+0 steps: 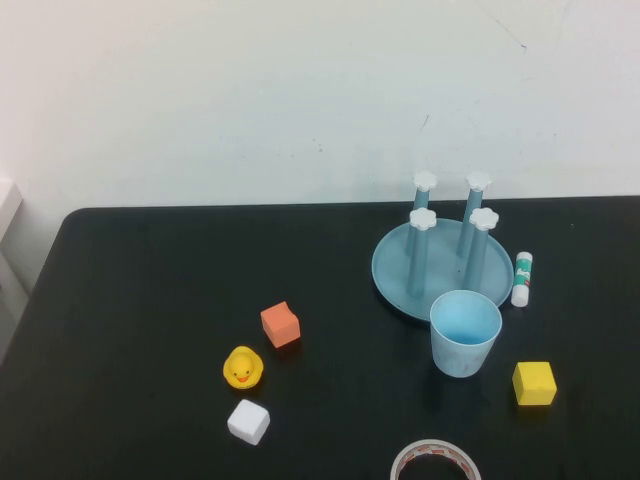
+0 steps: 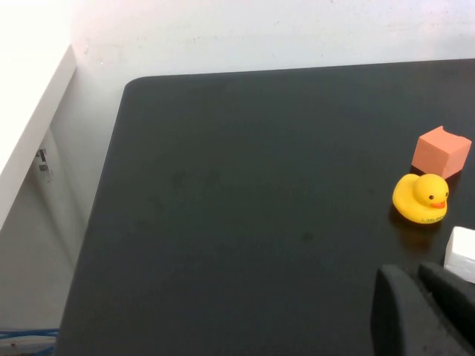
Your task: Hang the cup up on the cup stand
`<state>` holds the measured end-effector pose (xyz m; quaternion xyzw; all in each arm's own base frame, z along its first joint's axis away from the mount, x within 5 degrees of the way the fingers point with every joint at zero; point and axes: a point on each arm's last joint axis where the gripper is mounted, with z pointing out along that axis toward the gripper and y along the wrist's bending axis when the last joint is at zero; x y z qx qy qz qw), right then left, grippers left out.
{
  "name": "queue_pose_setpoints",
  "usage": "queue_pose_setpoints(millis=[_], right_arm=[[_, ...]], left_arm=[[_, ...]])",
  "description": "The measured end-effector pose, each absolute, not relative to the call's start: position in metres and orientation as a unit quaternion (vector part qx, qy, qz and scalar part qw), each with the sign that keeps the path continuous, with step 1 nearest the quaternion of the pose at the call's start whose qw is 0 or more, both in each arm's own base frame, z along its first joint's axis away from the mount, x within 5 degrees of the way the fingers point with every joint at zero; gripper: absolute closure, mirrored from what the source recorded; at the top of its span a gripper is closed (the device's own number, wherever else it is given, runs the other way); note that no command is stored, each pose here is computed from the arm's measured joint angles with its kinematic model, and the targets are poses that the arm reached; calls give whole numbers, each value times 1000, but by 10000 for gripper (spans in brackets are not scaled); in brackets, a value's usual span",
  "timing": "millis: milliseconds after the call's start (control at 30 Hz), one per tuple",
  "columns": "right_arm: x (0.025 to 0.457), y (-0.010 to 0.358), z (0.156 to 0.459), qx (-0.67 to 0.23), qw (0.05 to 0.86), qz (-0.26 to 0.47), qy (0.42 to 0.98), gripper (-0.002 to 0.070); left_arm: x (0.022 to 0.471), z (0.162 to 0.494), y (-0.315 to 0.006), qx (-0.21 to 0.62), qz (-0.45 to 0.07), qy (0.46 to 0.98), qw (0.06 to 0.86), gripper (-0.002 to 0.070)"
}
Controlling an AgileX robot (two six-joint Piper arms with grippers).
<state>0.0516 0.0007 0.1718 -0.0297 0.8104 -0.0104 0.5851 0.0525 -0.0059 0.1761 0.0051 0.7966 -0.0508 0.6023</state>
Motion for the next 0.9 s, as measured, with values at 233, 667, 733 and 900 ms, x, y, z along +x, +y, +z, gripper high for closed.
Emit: queue_pose_setpoints(millis=[233, 667, 733, 900], right_arm=[[52, 1, 172, -30, 587, -10, 809, 678], [55, 2, 215, -26, 771, -10, 636, 678], [53, 2, 225, -19, 804, -2, 594, 678], [48, 2, 238, 8, 846, 37, 531, 678]], left_arm=[[53, 179, -6, 4, -50, 786, 616, 676], [54, 222, -2, -11, -48, 618, 784, 676], [51, 232, -1, -15, -47, 572, 819, 676], [41, 251, 2, -21, -43, 469, 882, 676]])
